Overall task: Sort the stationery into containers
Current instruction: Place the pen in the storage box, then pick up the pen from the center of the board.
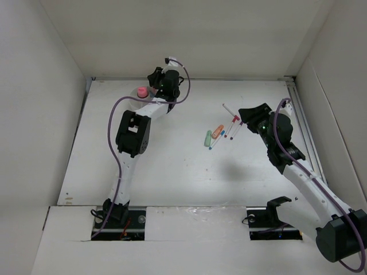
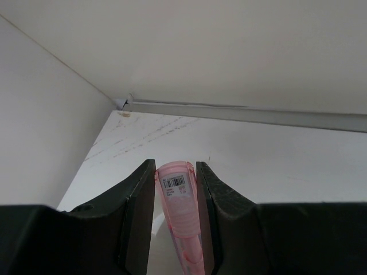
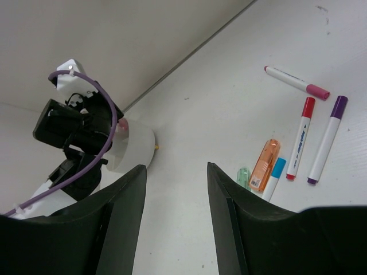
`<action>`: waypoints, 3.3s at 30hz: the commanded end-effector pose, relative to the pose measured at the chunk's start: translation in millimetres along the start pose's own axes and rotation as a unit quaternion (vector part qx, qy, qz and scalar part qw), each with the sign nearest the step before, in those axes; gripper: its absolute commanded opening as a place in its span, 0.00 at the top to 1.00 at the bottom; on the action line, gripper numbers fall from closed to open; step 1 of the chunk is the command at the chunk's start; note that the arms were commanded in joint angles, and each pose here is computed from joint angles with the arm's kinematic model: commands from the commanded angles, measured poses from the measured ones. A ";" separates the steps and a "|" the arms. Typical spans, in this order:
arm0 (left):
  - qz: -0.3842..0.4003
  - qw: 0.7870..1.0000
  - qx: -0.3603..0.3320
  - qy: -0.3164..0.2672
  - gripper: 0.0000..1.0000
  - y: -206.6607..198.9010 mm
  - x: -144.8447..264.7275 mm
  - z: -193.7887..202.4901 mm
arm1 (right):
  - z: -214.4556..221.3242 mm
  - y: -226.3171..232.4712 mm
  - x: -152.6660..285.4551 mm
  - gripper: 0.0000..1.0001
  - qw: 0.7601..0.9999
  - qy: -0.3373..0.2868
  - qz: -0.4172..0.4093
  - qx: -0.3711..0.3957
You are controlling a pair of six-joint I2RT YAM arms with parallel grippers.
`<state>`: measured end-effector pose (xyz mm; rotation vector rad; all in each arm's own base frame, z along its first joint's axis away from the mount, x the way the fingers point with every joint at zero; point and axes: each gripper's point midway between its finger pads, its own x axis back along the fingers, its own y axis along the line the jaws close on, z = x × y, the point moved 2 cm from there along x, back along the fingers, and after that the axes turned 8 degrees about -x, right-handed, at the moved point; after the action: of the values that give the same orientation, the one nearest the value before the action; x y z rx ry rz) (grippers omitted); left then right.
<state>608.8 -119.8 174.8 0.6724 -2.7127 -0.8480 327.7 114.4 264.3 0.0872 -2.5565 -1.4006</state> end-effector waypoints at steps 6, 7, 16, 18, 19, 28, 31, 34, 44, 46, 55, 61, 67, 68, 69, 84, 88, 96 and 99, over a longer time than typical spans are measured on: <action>-0.024 0.999 0.023 -0.009 0.85 13.6 -8.1 -10.2 | -14.6 18.5 -1.1 0.47 0.999 -0.022 -0.026 0.001; -0.023 0.999 0.023 -0.009 0.85 12.3 -7.8 -7.6 | -14.6 18.5 -1.1 0.47 0.999 -0.022 -0.026 0.001; -0.027 0.998 0.051 -0.006 0.54 23.9 0.0 -9.6 | -13.0 16.2 -3.2 0.47 1.000 -0.019 -0.022 0.002; -0.021 0.998 0.061 -0.007 0.49 24.9 2.7 -8.8 | -13.0 16.2 -3.2 0.47 1.000 -0.019 -0.022 0.002; -0.022 0.998 0.063 -0.009 0.46 31.8 4.9 -15.1 | -13.0 16.2 -3.2 0.47 1.000 -0.019 -0.022 0.002; 0.013 0.993 0.109 -0.041 0.39 51.5 38.5 -67.2 | -9.0 14.1 -7.4 0.47 1.000 -0.012 -0.020 0.003; 0.056 0.986 0.143 -0.062 0.39 52.5 63.3 -103.6 | -9.0 14.1 -7.4 0.47 1.000 -0.012 -0.020 0.003; 0.125 0.977 0.157 -0.075 0.48 42.4 90.3 -128.1 | -10.3 13.3 -7.7 0.55 1.000 -0.016 -0.018 0.003; 0.400 0.886 0.233 -0.027 0.87 -72.1 240.4 -109.3 | -22.6 6.5 -4.9 0.94 0.999 -0.054 0.003 0.001; 0.452 0.866 0.212 0.008 0.87 -102.2 271.3 -71.9 | -24.3 5.5 -5.0 0.94 0.998 -0.059 0.006 0.001; 0.521 0.838 0.148 0.061 0.72 -134.3 341.4 -9.7 | -20.6 1.6 -7.5 0.94 0.999 -0.052 0.013 -0.006; 0.524 0.838 0.125 0.089 0.66 -147.8 342.6 22.4 | -17.9 3.2 -7.2 0.80 0.999 -0.044 0.008 -0.006; 0.522 0.840 0.108 0.105 0.66 -155.7 341.8 36.1 | -19.9 7.1 -6.9 0.66 0.999 -0.045 0.004 -0.006; 0.522 0.840 0.104 0.109 0.66 -155.8 342.0 41.1 | -19.9 7.2 -6.9 0.66 0.999 -0.045 0.004 -0.006; 0.522 0.840 0.100 0.106 0.66 -155.6 341.7 41.3 | -19.9 7.2 -6.9 0.65 0.999 -0.045 0.004 -0.006; 0.492 0.861 0.055 0.115 0.65 -170.0 336.6 56.0 | -14.1 7.0 -8.2 0.64 0.999 -0.035 0.003 0.000; 0.484 0.866 0.046 0.115 0.67 -173.7 332.6 59.0 | -9.4 5.4 -10.4 0.64 1.000 -0.024 0.004 0.001; 0.470 0.875 0.042 0.111 1.00 -169.0 328.0 58.5 | -10.4 4.8 -10.6 0.64 1.000 -0.027 0.006 0.001; 0.462 0.878 0.081 0.098 1.00 -147.4 318.0 39.5 | -13.3 3.1 -11.1 0.64 0.999 -0.036 0.011 0.001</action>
<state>364.4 -376.2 42.0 -0.5328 -2.3864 -0.3327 337.2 107.5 249.1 -0.0250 -2.5582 -1.3849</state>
